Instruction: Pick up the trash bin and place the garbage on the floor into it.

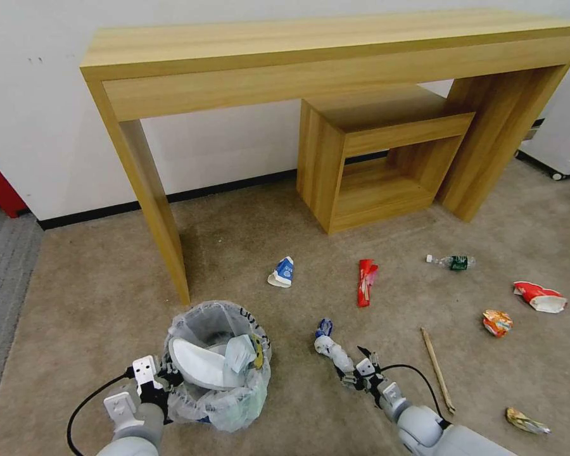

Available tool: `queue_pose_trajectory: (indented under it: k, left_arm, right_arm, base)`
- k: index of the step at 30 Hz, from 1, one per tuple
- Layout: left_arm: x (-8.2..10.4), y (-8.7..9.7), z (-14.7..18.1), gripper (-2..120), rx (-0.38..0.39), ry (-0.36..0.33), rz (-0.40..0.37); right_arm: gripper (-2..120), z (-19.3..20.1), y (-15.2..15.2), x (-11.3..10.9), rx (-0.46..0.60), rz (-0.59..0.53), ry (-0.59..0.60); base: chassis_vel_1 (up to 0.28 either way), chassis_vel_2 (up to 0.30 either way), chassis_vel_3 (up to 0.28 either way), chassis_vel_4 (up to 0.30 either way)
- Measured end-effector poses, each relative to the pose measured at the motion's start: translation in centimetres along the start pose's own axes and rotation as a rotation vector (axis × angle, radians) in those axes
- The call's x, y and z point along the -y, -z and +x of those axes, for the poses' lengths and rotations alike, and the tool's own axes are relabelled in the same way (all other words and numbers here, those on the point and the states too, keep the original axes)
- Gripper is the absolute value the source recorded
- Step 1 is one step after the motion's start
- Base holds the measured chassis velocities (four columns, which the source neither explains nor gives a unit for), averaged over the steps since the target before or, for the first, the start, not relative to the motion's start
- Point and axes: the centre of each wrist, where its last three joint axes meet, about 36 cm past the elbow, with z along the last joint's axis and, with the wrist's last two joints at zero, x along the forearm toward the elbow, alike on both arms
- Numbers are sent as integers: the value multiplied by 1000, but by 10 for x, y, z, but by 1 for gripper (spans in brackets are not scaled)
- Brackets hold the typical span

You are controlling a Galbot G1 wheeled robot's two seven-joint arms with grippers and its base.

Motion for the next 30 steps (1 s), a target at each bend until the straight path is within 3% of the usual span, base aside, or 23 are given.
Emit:
queue_pose_trajectory:
  k: [14, 22, 26, 30]
  left_arm:
    - [2, -2, -1, 0, -2, -3, 9]
    - [3, -3, -2, 0, -1, -4, 12]
    - [1, -3, -2, 0, -1, -1, 7]
    - [-1, -2, -5, 0, -1, 0, 2]
  right_arm:
    - [43, -21, -4, -9, 30, 71, 26]
    - [9, -27, -6, -16, 53, 74, 48]
    - [0, -25, -2, -12, 78, 59, 45]
    - [0, -15, 22, -4, 193, -32, 71]
  base:
    - [0, 0, 0, 0]
    - [0, 0, 0, 0]
    - [0, 0, 0, 0]
    - [0, 0, 0, 0]
